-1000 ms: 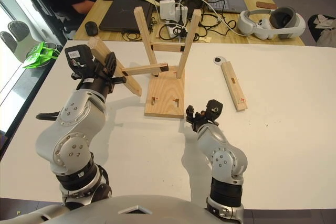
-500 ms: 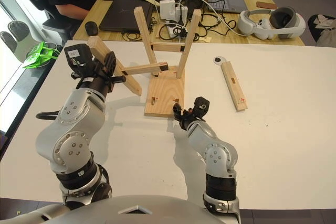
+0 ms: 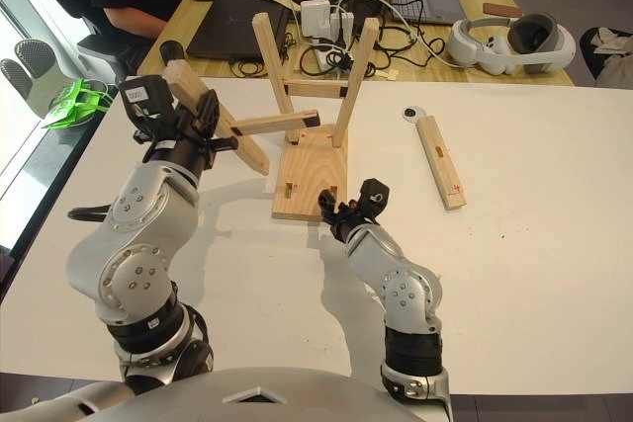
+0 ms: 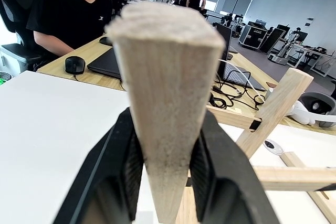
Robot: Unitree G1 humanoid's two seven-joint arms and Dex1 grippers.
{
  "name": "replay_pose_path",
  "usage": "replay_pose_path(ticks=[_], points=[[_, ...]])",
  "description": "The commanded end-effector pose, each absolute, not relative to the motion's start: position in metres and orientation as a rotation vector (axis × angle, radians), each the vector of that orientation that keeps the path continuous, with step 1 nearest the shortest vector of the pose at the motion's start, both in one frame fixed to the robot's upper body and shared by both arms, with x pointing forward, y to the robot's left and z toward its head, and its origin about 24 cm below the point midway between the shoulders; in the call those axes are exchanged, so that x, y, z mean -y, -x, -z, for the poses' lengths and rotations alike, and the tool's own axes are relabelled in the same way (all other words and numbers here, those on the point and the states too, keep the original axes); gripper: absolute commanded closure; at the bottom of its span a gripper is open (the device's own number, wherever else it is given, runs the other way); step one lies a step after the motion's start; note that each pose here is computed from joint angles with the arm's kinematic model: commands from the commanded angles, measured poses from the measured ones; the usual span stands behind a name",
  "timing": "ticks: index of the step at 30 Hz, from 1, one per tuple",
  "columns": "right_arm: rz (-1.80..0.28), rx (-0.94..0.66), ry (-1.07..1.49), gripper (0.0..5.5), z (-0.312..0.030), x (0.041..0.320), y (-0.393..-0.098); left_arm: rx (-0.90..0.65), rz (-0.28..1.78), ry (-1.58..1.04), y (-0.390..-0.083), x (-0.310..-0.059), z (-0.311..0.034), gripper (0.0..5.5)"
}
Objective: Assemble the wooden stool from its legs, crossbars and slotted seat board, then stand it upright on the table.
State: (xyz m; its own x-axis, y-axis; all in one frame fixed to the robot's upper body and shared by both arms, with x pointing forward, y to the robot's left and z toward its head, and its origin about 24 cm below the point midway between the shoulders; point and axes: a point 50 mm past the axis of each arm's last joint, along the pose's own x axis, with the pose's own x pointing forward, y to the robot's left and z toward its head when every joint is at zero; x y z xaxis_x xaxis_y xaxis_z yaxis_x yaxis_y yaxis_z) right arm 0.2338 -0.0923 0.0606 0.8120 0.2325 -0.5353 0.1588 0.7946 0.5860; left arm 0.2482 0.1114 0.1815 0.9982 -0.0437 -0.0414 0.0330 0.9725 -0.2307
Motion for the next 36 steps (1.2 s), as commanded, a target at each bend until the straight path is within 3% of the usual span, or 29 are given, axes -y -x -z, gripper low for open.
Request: replay_pose_path(ticks=[1,36], points=[[-0.096,-0.635,-0.806,1.71,-0.072,0.063,-0.235,-0.05,0.056,0.286,-0.248,-0.105,-0.182,4.46],[-0.067,-0.601,-0.737,1.71,-0.071,0.074,-0.242,-0.016,0.023,0.307,-0.25,-0.1,-0.179,4.46]])
